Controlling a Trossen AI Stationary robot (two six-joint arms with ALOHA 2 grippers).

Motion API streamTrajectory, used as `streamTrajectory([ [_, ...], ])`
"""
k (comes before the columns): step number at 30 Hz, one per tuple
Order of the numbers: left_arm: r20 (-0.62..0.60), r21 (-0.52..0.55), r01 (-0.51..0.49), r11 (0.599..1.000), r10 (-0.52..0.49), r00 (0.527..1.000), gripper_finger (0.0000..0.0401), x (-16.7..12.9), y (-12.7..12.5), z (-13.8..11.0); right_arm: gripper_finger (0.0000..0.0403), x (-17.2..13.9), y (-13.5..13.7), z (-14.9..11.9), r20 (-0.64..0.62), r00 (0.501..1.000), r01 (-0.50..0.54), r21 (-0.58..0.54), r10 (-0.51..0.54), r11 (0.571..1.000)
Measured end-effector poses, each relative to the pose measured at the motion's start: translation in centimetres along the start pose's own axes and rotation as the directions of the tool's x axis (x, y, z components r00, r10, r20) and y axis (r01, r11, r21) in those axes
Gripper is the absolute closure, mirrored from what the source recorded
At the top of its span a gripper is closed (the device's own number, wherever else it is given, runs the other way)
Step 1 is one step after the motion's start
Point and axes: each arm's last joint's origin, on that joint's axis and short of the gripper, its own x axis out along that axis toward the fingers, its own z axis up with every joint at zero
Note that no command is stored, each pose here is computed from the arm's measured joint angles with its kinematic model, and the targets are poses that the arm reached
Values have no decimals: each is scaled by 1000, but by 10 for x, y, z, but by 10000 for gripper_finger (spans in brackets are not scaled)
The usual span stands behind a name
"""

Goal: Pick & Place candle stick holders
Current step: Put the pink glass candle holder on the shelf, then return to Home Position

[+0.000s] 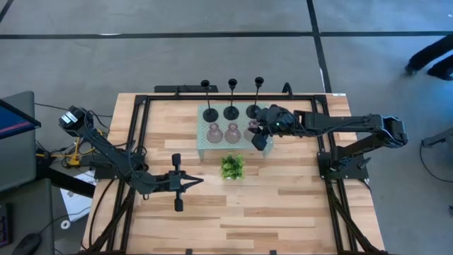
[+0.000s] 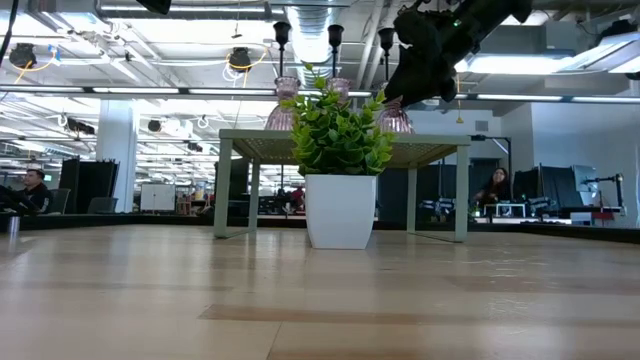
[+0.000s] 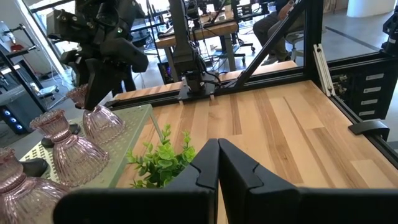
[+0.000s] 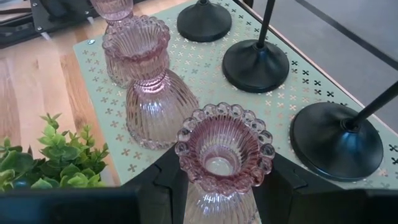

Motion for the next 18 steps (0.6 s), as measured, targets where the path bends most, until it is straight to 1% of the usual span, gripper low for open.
streamTrajectory([
  [4, 0, 0, 0, 1000, 0, 1000, 396, 0, 0, 0, 277, 0, 0, 0, -3, 1000, -7, -1, 7, 1000],
  [5, 0, 0, 0, 1000, 0, 1000, 396, 0, 0, 0, 266, 0, 0, 0, -3, 1000, -7, -1, 7, 1000],
  [6, 0, 0, 0, 1000, 0, 1000, 396, 0, 0, 0, 248, 1, 0, -1, -7, 1000, -11, 0, 11, 1000],
  [10, 0, 0, 0, 1000, 0, 1000, 396, 0, 0, 0, 140, 3, 0, -6, -52, 999, -16, -5, 16, 1000],
  [12, 0, 0, 0, 1000, 0, 1000, 396, 0, 0, 0, 96, 3, 0, -6, -52, 999, -15, -5, 15, 1000],
  [15, 0, 0, 0, 1000, 0, 1000, 396, 0, 0, 0, 47, 0, -1, -6, -66, 998, -9, -8, 8, 1000],
  [18, 0, 0, 0, 1000, 0, 1000, 396, 0, 0, 0, 22, -12, -1, 6, -58, 998, -4, -9, 3, 1000],
])
